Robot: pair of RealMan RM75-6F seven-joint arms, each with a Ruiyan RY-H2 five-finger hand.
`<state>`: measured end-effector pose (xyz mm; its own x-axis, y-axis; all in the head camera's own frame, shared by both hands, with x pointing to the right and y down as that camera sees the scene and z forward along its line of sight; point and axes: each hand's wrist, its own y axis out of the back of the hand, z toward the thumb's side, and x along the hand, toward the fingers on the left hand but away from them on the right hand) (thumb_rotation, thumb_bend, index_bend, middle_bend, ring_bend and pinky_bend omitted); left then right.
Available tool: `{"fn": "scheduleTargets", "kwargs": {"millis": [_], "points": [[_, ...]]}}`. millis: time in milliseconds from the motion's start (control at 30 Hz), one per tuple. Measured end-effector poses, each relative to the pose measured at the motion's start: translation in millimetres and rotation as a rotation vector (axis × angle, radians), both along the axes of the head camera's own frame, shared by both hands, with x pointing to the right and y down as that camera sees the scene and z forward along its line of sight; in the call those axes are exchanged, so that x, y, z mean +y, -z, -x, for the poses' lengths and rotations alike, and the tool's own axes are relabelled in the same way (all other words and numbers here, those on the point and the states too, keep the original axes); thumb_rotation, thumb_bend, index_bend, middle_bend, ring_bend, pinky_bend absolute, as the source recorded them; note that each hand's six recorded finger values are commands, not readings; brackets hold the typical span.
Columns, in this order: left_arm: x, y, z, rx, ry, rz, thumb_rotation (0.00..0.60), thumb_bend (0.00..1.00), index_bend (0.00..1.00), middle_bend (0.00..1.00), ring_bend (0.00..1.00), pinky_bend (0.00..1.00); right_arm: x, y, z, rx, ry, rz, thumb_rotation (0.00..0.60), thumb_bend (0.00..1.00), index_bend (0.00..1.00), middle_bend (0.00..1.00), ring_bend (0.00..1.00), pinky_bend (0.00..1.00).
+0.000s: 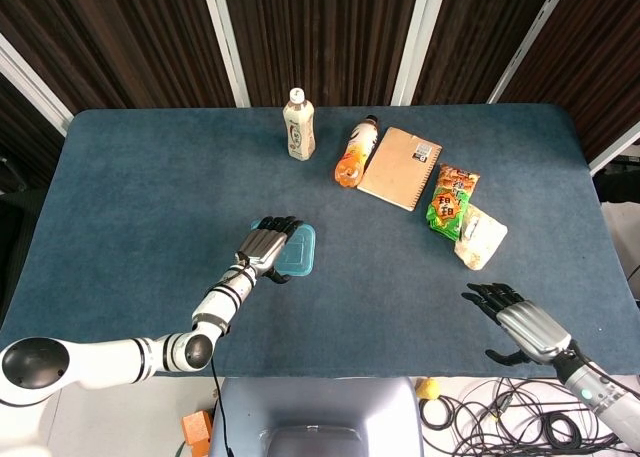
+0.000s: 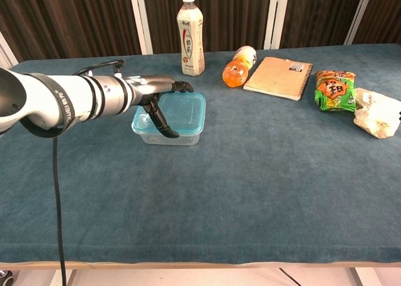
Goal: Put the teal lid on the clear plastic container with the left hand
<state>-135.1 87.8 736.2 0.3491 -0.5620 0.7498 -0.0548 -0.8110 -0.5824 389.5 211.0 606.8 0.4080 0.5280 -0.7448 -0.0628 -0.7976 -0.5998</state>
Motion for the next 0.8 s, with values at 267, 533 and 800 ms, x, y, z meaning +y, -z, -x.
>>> {"fn": "scheduleTargets", "kwargs": {"millis": [267,533,800], "points": [[-1.2,0.5,1.3,-0.002,0.006,-0.007,0.600,0.20,0.00,0.00,0.00,0.00,-0.3,-0.2,-0.1,-0.001,-0.002,0.001,0.600,0.20,0.00,0.00,0.00,0.00],[-0.5,-1.5,-0.4,-0.008,-0.001,-0.013,0.600,0.18,0.00,0.00,0.00,0.00,-0.9,1.4,0.2,-0.003,-0.002,0.001,0.600,0.20,0.00,0.00,0.00,0.00],[-2.5,2.3,-0.1,0.001,0.013,-0.028,0.600,0.17,0.00,0.00,0.00,0.00,-0.4,1.1,-1.1,0.000,-0.004,0.003,0.600,0.20,0.00,0.00,0.00,0.00]]}}
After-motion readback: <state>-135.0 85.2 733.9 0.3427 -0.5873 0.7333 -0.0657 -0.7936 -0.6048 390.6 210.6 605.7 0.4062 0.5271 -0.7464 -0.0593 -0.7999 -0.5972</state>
